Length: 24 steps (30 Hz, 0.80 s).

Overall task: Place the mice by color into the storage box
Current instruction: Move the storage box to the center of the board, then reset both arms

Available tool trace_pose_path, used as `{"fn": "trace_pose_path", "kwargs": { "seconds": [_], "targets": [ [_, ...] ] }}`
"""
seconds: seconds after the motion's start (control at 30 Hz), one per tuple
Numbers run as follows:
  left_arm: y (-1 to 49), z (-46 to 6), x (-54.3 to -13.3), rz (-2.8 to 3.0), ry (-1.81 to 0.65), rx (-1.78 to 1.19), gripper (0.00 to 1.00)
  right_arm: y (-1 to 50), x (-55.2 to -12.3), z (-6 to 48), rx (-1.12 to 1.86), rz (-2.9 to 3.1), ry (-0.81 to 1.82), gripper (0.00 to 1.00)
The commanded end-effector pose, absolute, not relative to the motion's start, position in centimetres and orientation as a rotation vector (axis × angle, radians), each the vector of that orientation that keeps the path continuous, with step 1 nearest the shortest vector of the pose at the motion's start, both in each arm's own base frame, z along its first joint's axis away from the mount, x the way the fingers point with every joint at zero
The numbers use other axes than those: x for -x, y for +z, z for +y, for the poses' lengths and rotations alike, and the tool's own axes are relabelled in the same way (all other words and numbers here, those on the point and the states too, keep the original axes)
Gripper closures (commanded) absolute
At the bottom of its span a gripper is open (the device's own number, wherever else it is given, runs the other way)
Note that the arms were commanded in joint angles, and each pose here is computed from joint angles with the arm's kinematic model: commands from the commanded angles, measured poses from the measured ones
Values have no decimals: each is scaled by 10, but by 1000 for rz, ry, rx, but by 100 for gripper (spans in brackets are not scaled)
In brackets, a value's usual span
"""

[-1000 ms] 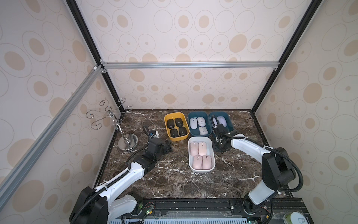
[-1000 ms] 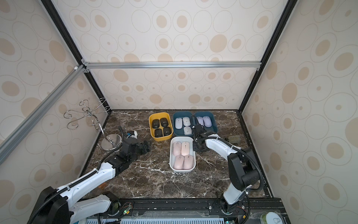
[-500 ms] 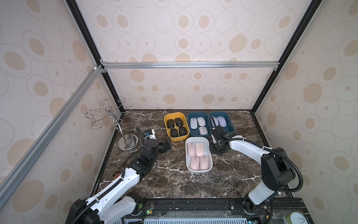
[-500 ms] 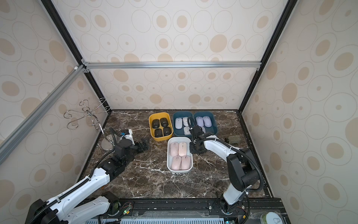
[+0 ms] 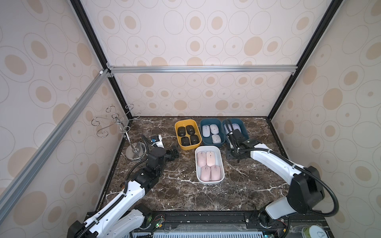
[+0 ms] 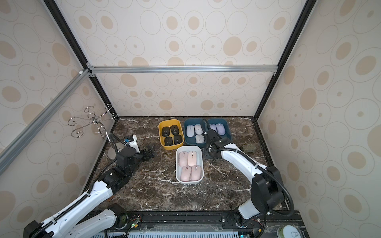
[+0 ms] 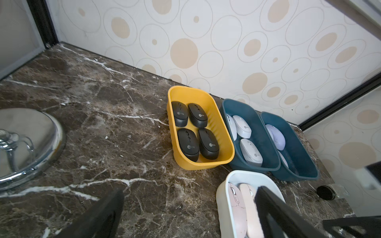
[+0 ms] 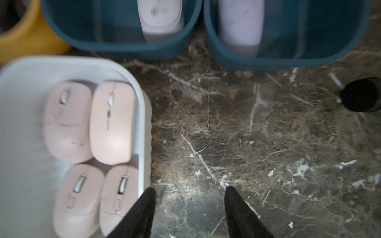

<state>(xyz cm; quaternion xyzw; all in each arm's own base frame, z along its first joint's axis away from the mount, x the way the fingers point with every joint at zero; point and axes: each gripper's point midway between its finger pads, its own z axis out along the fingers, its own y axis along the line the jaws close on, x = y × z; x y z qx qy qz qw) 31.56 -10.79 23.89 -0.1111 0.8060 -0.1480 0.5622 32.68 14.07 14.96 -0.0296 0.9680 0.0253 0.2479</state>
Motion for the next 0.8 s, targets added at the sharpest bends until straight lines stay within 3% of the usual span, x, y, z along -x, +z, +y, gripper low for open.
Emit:
{"fn": "trace_pose_path", "kwargs": {
  "seconds": [0.0, 0.1, 0.13, 0.23, 0.37, 0.43, 0.77],
  "targets": [
    [279, -82, -317, 1804, -209, 304, 0, 211, -330, 133, 87, 2445, 100, 37],
    [290, -71, -315, 1721, -165, 313, 0, 247, -331, 136, 92, 2283, 189, 31],
    [290, -68, -314, 1684, -167, 326, 0, 252, -331, 132, 24, 2244, 207, 1],
    [282, -48, -307, 1523, -76, 338, 0, 242, -341, 133, 136, 2061, 171, 2],
    [260, -27, -282, 1310, 101, 238, 0, 221, -355, 98, -3, 1912, -13, 2],
    [245, -17, -273, 1282, 206, 197, 0, 209, -359, 96, 71, 1904, -71, 2],
    [187, 1, -317, 1439, 416, 66, 0, 155, -376, 59, 162, 1925, -232, 2]
  ]
}}
